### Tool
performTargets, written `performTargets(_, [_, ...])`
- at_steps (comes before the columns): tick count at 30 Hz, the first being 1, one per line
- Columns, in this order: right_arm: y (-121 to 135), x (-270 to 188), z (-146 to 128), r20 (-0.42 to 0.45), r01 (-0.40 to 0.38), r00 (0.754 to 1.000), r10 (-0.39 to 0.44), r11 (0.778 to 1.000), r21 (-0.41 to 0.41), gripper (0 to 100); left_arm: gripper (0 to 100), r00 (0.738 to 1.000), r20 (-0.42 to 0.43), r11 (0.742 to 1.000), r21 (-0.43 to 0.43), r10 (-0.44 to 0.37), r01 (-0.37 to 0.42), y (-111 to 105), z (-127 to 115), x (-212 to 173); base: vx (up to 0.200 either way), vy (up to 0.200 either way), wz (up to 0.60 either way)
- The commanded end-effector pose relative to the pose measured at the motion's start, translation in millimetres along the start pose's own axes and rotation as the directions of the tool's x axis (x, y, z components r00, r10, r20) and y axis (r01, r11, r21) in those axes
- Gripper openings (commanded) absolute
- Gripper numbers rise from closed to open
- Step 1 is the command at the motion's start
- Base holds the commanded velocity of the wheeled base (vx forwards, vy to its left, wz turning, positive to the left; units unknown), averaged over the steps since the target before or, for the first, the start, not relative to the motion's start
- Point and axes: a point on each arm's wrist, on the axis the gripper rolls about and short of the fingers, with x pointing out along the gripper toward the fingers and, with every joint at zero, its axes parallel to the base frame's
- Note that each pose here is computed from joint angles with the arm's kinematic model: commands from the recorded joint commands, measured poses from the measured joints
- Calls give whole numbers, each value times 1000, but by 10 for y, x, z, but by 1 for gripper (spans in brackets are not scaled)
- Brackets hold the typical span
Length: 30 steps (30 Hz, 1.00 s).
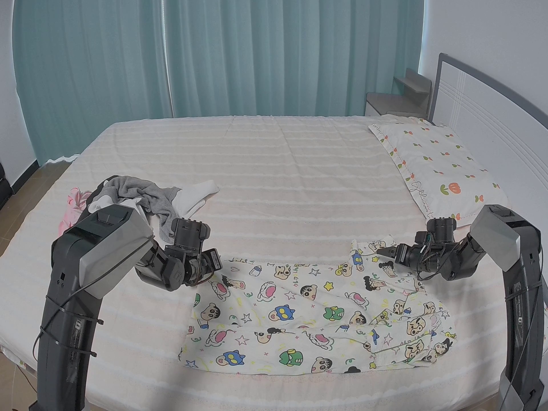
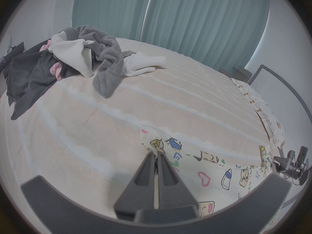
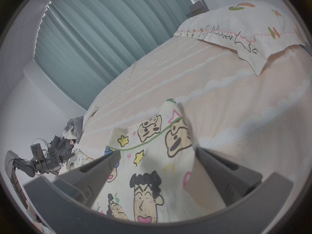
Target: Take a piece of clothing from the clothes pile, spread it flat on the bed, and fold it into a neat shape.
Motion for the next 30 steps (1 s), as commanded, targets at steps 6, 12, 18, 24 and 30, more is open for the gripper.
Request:
performTargets(6, [-47,6,26,1,7,1000,-7,1000,8,0,0,1000,1,1000,-3,-1,1,-5,5,-5,0,0,0])
performTargets(12, [-125,-45,83,32,8,999,-9,1000,19,0,0,1000,8,1000,-4,-5,5,-16,32,-26,0,0,0])
performTargets(18, [-154,-155,146,104,-14,994,13,1000,16,0,0,999,31,1000,-10,-16,17,-53,124,-97,0,0,0])
performTargets(24, [-92,-279,167,154,-69,986,67,998,9,0,0,997,69,999,-18,-33,34,-92,198,-144,0,0,0])
performTargets(30, [-72,-305,174,195,-106,975,106,994,-10,0,0,990,129,998,-26,-57,60,-105,226,-148,0,0,0])
